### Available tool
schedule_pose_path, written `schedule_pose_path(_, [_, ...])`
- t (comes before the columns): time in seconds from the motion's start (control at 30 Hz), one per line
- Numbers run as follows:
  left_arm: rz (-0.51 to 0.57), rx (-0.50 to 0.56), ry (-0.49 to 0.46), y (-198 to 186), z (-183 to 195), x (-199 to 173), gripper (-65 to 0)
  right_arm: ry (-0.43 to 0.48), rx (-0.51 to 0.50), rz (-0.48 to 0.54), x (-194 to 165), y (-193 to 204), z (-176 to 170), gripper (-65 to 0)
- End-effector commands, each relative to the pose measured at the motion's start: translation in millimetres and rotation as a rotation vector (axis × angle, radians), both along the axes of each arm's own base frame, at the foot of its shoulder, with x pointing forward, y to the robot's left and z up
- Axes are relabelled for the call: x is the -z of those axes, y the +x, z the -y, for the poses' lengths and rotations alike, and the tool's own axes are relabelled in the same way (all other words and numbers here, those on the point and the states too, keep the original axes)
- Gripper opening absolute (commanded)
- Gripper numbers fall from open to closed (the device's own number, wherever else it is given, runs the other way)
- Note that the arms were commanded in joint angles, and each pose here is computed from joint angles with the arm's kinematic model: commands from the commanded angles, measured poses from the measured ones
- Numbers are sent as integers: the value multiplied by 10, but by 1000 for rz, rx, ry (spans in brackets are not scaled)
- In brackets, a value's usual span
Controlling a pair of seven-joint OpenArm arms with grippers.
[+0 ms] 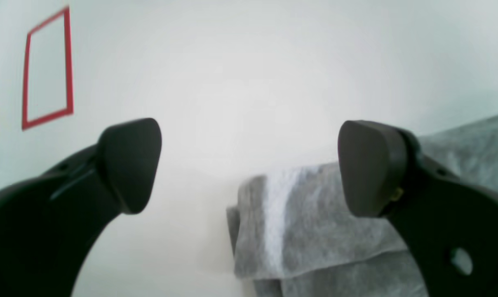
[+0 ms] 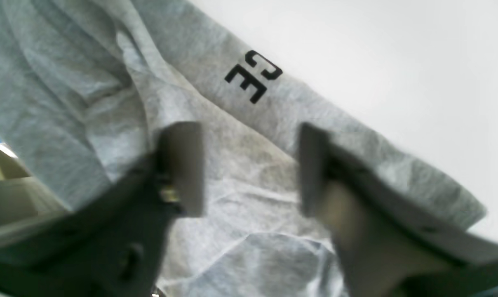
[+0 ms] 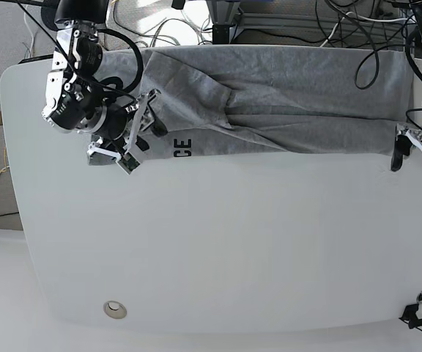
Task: Fold the T-shirt properly
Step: 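Grasp the folded shirt's side edge with the right gripper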
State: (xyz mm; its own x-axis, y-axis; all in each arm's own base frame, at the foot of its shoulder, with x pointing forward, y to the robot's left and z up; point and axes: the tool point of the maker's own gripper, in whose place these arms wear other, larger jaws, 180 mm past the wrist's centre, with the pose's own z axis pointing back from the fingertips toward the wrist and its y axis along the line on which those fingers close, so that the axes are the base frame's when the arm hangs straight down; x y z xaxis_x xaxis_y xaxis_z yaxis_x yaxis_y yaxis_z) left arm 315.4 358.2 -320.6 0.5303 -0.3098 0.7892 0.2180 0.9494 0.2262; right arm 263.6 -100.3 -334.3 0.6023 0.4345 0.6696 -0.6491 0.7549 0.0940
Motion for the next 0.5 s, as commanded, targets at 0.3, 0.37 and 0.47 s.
schedule_pose_path(0.3, [-67,-37,17,-109,-162,90,0,-9,90,-67,472,-70,10,-650])
schedule_pose_path(0.37, [-91,-56,-6,-155,-184,208,0,-15,90,-71,495,-108,46,-650])
schedule_pose_path(0.47, [-104,-92,-39,-130,-249,300,0,-17,89,-85,532,-165,55,-650])
